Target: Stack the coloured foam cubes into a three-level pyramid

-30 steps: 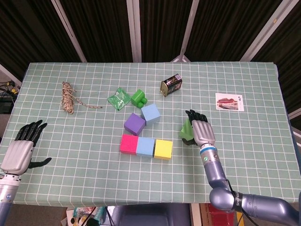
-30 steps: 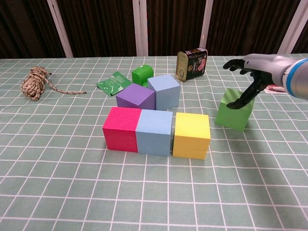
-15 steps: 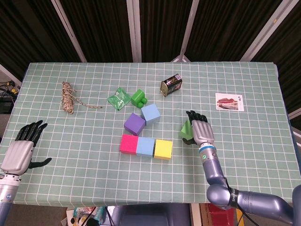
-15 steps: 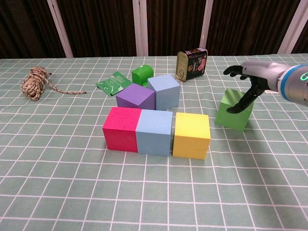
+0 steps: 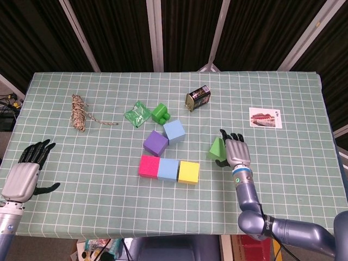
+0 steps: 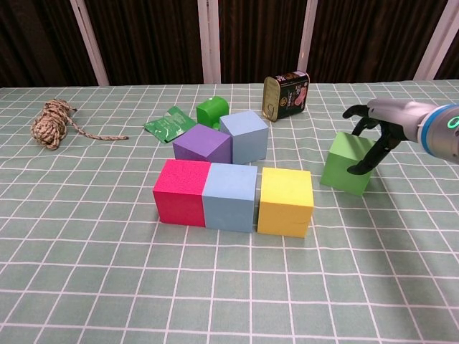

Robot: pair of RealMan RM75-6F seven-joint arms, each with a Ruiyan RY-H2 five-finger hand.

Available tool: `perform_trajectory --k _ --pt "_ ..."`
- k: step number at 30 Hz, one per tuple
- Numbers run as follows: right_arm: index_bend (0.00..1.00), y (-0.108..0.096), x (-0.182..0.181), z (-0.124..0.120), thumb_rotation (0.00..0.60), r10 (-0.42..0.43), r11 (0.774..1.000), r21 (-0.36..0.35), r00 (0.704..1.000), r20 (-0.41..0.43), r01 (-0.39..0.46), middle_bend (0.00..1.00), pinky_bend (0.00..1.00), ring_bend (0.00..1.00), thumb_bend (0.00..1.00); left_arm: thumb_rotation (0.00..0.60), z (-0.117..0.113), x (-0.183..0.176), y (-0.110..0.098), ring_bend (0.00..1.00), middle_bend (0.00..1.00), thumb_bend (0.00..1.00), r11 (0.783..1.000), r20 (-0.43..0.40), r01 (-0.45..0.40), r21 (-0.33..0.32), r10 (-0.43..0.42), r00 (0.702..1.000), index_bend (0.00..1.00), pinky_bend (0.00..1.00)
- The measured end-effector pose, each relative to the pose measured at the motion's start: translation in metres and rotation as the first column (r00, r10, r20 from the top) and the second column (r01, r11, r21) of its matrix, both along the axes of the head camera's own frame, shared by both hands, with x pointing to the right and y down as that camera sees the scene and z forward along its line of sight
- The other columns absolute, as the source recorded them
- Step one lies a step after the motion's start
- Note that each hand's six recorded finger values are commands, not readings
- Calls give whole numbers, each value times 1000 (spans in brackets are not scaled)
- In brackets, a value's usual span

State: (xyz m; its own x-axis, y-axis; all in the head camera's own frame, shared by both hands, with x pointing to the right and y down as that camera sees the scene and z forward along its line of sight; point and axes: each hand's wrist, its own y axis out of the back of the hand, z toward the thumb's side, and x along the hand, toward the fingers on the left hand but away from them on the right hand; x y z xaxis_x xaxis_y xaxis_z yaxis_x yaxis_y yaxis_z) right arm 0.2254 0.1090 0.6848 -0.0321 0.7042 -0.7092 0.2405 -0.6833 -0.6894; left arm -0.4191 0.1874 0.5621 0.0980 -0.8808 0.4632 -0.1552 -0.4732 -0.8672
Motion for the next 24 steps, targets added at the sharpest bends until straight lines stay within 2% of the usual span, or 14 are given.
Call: perform_trajectory --k 11,24 --pt "0 1 4 2 600 -19 1000 -3 1000 -14 19 320 0 183 343 600 0 0 0 0 6 129 1000 -1 0 2 0 1000 0 0" --pt "0 -5 18 -6 600 -118 993 15 993 28 117 322 0 184 348 600 -1 1 0 0 6 130 1000 0 -9 6 9 1000 0 0"
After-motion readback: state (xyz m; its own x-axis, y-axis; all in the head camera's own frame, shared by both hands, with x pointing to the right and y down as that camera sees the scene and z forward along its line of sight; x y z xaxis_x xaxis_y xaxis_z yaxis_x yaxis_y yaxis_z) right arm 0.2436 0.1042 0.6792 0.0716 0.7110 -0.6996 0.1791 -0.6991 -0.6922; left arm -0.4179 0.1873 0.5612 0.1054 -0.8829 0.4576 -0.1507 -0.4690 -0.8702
